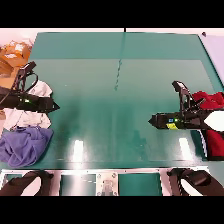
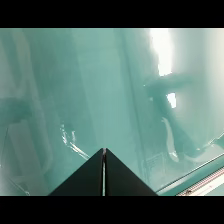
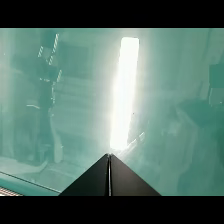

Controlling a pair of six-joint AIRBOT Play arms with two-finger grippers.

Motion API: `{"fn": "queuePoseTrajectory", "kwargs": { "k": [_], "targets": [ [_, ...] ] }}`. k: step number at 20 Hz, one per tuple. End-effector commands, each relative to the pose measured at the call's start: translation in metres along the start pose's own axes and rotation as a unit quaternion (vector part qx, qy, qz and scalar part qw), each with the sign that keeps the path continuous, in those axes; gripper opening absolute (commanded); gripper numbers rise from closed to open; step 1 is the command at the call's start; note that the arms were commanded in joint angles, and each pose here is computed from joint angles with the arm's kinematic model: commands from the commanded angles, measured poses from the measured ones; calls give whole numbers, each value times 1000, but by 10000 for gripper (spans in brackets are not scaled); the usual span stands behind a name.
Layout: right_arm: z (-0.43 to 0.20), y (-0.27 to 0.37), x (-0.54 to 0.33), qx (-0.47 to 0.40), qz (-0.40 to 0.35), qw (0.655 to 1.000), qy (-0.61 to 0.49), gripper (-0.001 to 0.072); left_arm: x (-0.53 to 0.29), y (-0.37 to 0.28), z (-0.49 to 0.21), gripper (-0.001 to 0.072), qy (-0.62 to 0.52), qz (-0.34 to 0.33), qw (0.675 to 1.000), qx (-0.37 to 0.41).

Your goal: Fold the shirts.

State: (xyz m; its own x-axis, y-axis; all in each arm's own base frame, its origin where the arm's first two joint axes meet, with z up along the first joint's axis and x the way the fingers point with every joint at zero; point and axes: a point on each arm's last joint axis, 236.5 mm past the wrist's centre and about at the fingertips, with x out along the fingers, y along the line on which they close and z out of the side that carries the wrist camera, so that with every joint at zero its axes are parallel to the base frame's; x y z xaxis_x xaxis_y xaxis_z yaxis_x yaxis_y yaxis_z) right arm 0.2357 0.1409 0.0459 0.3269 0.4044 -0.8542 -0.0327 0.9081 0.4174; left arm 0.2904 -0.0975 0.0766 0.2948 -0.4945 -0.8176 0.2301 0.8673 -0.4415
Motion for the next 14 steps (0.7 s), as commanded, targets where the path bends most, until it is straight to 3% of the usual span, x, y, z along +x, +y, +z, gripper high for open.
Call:
{"fn": "queuePoseTrajectory", "kwargs": {
  "k": [1,14],
  "targets": [
    [0,0,0,0,0,1000,0,13,0,0,0,22,0,0,1000,0],
    [8,1,0,-1,3,1000,-18,12,-1,-3,19,23,-40,-8,999,-32]
  ]
}}
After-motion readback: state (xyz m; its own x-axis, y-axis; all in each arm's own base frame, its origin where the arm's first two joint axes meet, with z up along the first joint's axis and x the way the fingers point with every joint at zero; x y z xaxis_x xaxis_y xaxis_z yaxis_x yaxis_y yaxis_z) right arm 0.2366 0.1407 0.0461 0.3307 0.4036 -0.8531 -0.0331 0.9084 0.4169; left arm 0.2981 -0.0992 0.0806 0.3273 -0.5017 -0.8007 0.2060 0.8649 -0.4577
